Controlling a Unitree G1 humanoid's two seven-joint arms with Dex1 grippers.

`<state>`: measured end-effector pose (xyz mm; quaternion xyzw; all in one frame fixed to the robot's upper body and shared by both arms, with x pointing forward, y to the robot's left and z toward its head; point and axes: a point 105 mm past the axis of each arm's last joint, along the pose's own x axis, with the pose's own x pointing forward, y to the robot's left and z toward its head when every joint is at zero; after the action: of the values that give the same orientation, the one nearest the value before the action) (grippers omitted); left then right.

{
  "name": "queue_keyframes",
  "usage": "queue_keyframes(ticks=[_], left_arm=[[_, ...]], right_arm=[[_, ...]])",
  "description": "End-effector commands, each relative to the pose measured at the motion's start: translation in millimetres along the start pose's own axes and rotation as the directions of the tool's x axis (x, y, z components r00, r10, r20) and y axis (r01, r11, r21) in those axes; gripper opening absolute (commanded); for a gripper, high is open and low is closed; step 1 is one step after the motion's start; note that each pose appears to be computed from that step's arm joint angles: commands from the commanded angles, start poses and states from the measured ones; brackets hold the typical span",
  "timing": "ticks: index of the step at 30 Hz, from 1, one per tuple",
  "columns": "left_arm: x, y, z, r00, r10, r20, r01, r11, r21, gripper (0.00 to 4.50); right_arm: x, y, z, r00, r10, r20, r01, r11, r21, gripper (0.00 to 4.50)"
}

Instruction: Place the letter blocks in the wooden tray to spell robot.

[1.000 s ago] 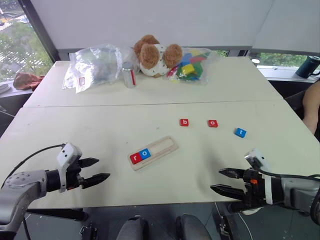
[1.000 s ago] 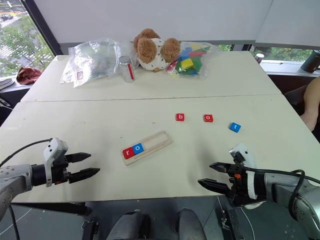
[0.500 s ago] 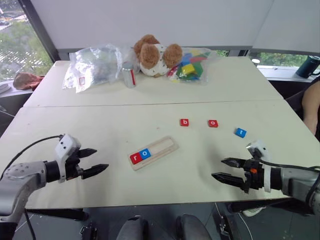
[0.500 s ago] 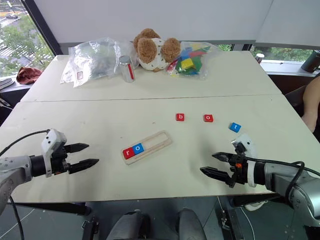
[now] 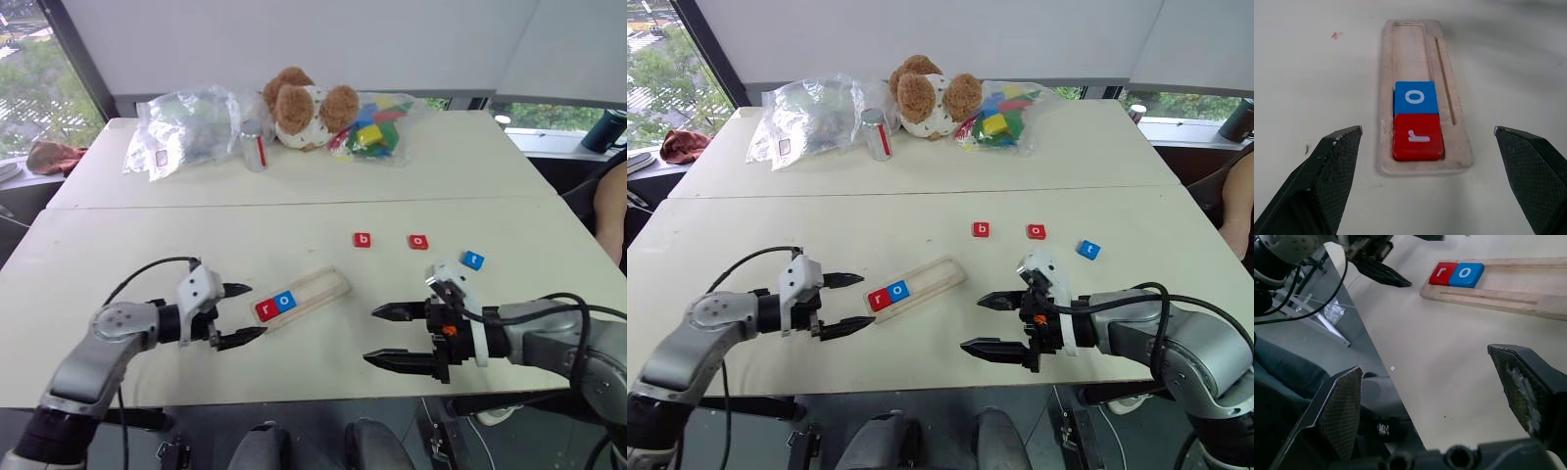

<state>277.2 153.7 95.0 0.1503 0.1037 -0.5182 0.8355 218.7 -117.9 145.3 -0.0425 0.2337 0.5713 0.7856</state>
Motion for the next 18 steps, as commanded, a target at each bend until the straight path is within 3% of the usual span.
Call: queue_keyframes(ticks=[1,12,15,16,18], left_arm=[[10,3,-5,1.000,0.010,0.005,-0.010,0.998,0.061,4.50],[37,-8,-35,0.999,-0.022,-0.023,0.024,0.997,0.071,4.50],[40,-6,-35,1.000,-0.027,-0.013,0.028,0.998,0.054,3.65],[40,-4,-33,1.000,-0.025,-0.008,0.025,0.998,0.051,3.19],[39,-1,-30,1.000,-0.020,-0.009,0.020,0.998,0.054,3.10]], right_arm=[[0,-1,4,1.000,-0.019,0.002,0.019,0.999,-0.041,4.44],[-3,-11,5,0.997,-0.073,0.016,0.074,0.996,-0.041,4.44],[-4,-12,6,0.997,-0.077,0.018,0.078,0.996,-0.042,4.50],[-4,-12,5,0.997,-0.080,0.017,0.081,0.996,-0.040,4.50],[-6,-13,4,0.996,-0.088,0.015,0.088,0.995,-0.038,4.50]])
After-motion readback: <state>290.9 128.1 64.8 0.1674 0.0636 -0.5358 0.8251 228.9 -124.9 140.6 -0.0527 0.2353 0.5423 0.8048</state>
